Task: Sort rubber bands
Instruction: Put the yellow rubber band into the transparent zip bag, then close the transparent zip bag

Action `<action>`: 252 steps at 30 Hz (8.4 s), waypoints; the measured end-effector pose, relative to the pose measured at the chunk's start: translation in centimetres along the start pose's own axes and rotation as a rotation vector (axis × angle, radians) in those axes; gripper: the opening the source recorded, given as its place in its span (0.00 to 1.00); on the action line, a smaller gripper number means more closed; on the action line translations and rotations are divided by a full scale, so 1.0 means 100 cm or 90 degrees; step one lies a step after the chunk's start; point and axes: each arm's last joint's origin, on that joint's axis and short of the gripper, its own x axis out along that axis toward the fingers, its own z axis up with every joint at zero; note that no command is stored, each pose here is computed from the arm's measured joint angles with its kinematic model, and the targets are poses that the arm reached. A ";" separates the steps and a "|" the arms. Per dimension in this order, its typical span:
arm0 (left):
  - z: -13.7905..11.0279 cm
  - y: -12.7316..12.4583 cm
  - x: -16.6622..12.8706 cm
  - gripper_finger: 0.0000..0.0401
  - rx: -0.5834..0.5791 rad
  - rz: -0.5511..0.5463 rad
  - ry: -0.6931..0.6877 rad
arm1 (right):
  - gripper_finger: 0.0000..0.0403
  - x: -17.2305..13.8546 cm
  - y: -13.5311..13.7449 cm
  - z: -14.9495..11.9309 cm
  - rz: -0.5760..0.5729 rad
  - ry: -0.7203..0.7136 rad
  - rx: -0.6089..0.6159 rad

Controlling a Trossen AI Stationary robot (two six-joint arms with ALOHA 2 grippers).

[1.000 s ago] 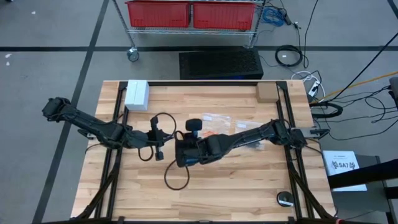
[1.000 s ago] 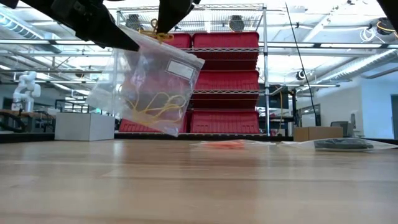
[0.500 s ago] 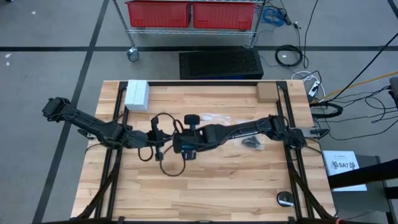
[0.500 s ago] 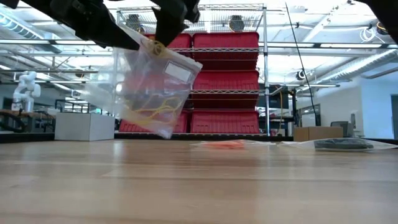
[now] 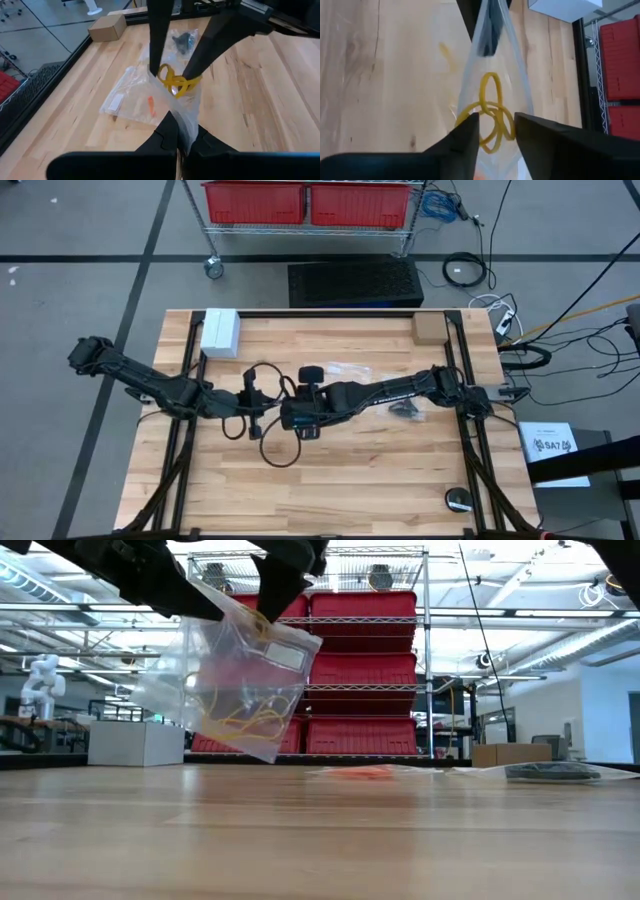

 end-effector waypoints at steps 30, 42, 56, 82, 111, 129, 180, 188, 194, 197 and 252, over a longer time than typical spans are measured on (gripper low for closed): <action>-0.001 -0.002 0.001 0.00 0.004 -0.009 0.005 | 0.34 -0.071 -0.020 -0.023 0.067 0.055 0.046; -0.001 -0.007 -0.001 0.00 0.012 -0.024 0.002 | 0.34 -0.022 0.028 -0.050 0.042 0.073 0.034; 0.000 -0.007 -0.001 0.00 0.011 -0.022 -0.005 | 0.02 -0.009 0.049 -0.059 0.026 0.030 0.029; 0.007 -0.019 -0.006 0.02 0.015 -0.117 -0.053 | 0.00 -0.070 0.021 -0.048 -0.010 -0.041 0.078; 0.008 -0.019 -0.008 0.03 0.036 -0.120 -0.061 | 0.00 -0.064 0.023 -0.056 -0.014 0.003 0.082; 0.011 -0.019 -0.007 0.01 0.035 -0.100 -0.079 | 0.00 -0.064 0.015 -0.044 0.008 -0.058 0.105; -0.043 -0.050 0.023 0.28 0.019 -0.240 0.304 | 0.01 0.002 0.120 -0.128 0.254 -0.218 0.390; -0.006 -0.049 0.006 0.17 0.109 -0.328 0.192 | 0.10 0.003 0.118 -0.128 0.250 -0.217 0.390; -0.010 -0.056 0.002 0.03 0.239 -0.414 0.178 | 0.13 0.002 0.121 -0.128 0.283 -0.206 0.382; -0.017 -0.061 0.006 0.09 0.252 -0.421 0.212 | 0.13 0.002 0.122 -0.128 0.300 -0.203 0.380; -0.072 -0.097 -0.024 0.01 -0.151 -0.003 -0.004 | 0.00 0.165 -0.003 -0.034 0.336 -0.014 -0.104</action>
